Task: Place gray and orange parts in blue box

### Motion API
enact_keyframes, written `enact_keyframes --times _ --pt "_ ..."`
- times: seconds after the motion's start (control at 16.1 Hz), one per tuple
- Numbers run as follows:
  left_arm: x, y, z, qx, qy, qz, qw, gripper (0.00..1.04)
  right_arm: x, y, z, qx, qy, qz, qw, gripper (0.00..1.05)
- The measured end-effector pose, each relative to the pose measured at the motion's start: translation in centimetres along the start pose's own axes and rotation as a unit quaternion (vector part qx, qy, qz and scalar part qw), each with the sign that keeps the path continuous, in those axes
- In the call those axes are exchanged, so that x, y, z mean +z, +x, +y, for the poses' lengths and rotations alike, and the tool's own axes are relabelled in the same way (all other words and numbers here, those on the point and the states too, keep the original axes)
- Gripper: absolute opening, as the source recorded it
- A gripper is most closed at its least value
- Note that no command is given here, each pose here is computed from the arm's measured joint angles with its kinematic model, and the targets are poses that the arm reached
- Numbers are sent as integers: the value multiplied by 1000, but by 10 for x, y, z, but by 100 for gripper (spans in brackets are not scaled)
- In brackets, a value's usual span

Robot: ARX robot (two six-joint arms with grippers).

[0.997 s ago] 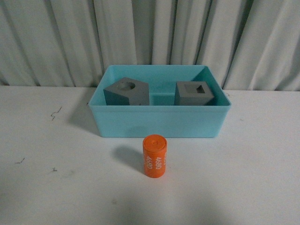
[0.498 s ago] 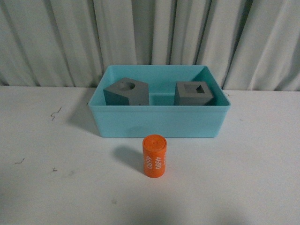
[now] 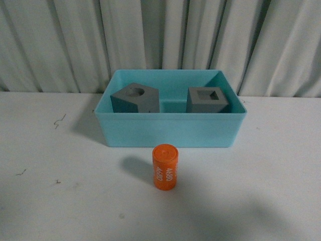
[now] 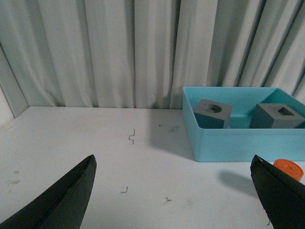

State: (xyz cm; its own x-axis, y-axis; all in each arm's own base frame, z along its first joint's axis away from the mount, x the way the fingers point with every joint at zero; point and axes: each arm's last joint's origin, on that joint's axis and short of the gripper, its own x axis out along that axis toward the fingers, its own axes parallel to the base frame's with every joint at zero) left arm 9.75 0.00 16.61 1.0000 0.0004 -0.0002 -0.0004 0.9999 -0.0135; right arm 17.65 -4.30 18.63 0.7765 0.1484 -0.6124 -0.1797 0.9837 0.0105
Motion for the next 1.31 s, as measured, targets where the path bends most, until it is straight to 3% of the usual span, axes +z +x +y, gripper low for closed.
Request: enact_keyframes --times 0.12,0.25,0.5,0.81,1.31 --pt "0 0 0 0 0 0 1000 98 6 18 1 77 -55 29 995 98" --pt "0 0 0 0 0 0 1000 98 12 42 17 161 -123 58 978 98" --pt "0 0 0 0 0 0 1000 98 32 86 28 204 -208 67 954 98" --pt "0 0 0 0 0 0 1000 98 56 137 66 275 -264 77 921 98" --pt "0 0 0 0 0 0 1000 98 69 179 94 305 -291 89 902 98"
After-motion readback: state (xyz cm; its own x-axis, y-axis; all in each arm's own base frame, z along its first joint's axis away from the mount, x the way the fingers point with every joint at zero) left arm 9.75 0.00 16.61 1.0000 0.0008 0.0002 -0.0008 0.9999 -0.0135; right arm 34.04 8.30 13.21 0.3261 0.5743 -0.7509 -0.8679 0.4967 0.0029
